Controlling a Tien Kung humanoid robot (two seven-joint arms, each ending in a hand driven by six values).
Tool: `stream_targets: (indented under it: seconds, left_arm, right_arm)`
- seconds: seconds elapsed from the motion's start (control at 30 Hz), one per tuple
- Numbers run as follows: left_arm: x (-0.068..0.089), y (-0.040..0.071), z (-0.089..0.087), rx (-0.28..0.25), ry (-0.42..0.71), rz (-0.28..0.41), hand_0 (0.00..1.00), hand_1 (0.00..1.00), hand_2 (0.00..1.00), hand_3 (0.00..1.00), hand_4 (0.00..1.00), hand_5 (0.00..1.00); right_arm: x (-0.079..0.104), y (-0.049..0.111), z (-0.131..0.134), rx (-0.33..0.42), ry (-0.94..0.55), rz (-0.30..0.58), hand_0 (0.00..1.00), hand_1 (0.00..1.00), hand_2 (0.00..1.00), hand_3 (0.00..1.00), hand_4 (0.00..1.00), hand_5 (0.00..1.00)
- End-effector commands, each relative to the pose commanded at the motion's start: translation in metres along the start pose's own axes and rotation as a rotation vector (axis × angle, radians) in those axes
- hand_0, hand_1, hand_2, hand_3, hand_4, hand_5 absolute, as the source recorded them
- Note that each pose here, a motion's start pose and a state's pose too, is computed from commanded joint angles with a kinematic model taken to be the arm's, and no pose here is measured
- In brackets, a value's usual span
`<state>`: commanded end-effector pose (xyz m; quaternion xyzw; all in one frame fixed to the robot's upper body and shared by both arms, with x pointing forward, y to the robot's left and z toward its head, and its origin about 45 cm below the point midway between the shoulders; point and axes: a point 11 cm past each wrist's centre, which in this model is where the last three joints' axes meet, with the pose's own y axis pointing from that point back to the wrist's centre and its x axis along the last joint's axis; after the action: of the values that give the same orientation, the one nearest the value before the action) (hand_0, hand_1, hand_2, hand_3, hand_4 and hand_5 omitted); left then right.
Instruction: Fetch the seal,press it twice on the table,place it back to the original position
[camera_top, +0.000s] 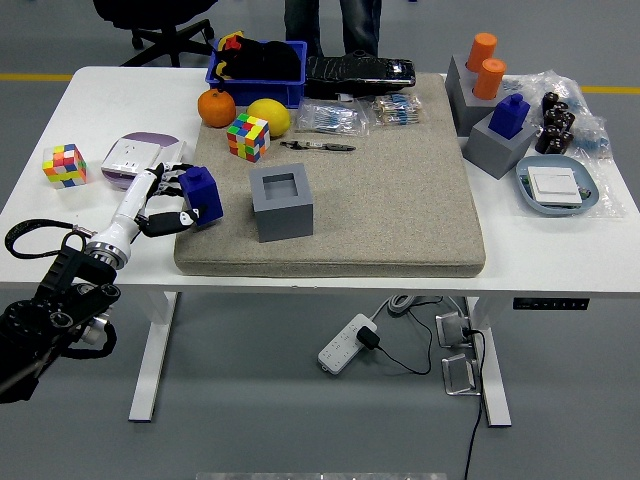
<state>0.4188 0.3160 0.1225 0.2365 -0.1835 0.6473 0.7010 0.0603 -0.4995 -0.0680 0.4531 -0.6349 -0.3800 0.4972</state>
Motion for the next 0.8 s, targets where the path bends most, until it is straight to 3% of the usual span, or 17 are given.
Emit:
stream_targets:
  seconds: [0.8]
  left_arm:
    - [-0.019, 0.001, -0.001, 0.012, -0.021, -0.044, 0.636, 0.519, 0.434, 0.736, 0.696, 0.002]
  right_arm:
    - [-0.003, 0.000, -0.005, 0.011, -0.004, -0.005, 0.834, 0.731, 0.698, 0.717, 0.749, 0.516]
